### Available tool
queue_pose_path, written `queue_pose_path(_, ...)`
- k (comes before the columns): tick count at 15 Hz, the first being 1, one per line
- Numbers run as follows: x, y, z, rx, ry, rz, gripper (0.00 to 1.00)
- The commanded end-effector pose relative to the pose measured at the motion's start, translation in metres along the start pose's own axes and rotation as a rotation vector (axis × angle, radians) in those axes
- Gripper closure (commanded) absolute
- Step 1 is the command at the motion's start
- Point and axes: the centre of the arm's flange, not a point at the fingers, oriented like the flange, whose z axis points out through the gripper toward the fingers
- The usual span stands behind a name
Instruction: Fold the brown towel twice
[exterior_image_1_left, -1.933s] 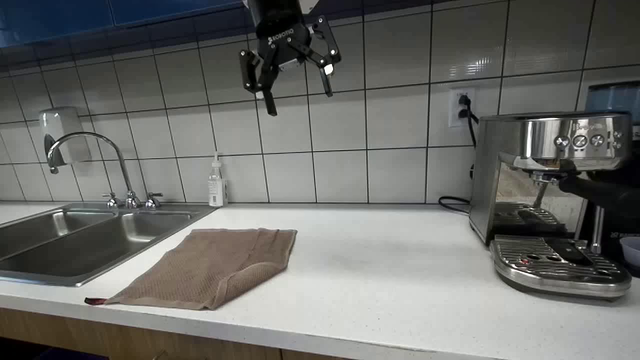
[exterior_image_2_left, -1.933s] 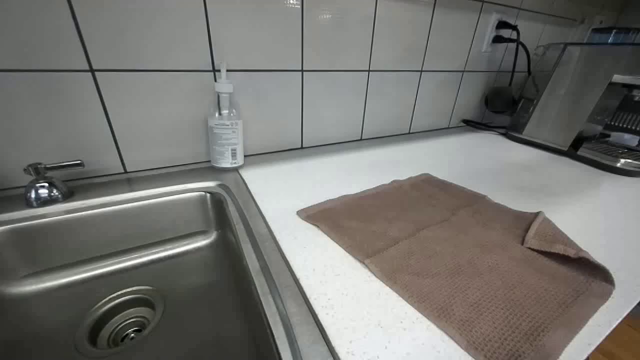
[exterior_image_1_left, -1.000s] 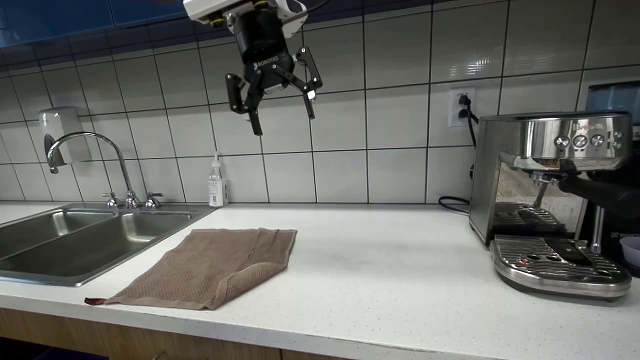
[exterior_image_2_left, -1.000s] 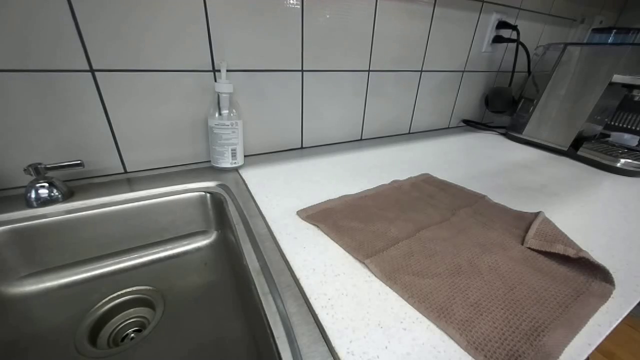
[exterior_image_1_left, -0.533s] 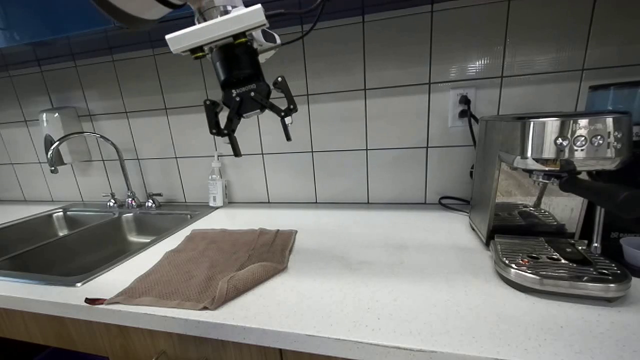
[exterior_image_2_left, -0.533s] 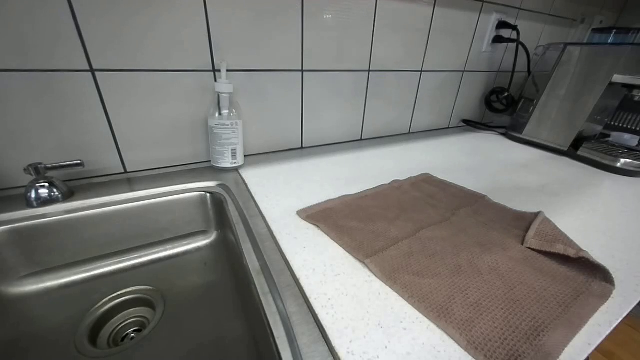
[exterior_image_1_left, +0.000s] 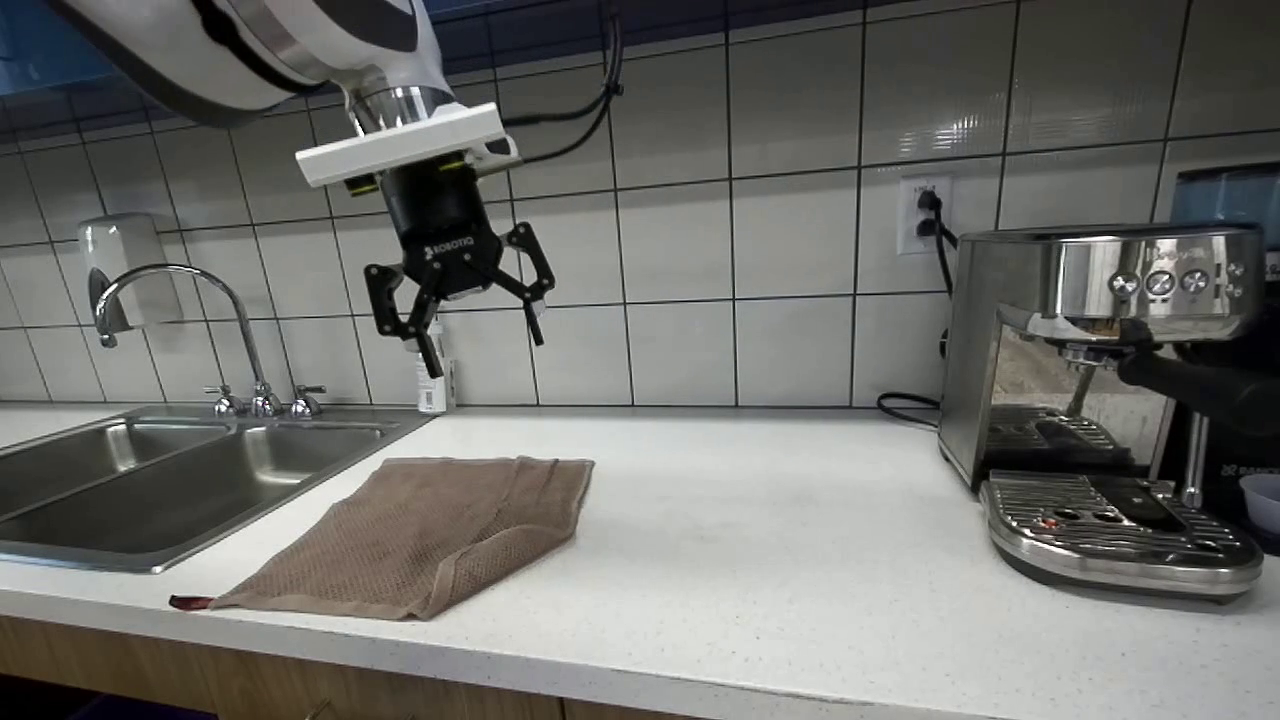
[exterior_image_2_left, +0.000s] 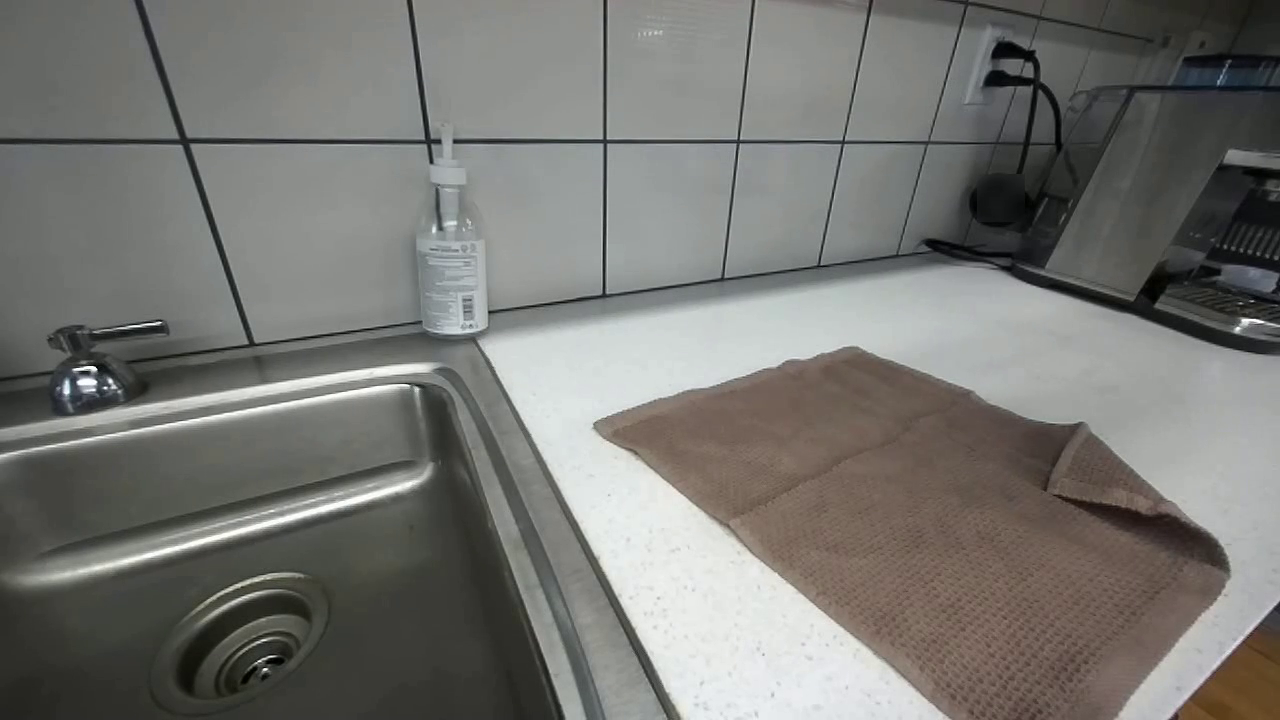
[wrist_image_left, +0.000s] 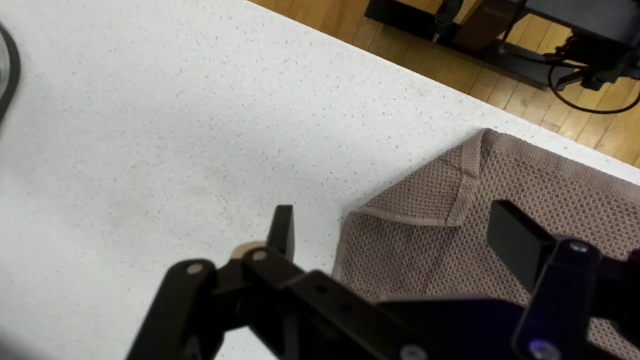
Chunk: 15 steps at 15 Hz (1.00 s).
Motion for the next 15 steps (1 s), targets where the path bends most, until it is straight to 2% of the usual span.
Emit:
queue_pose_path(1, -0.003, -0.023, 0.021, -0.018, 0.036, -0.092, 0.0)
queue_pose_path(6, 0.015, -0.052, 0.043, -0.026, 0.045, -0.174, 0.0)
queue_pose_path(15, 0.05, -0.086, 0.064, -0.096, 0.048, -0.27, 0.0)
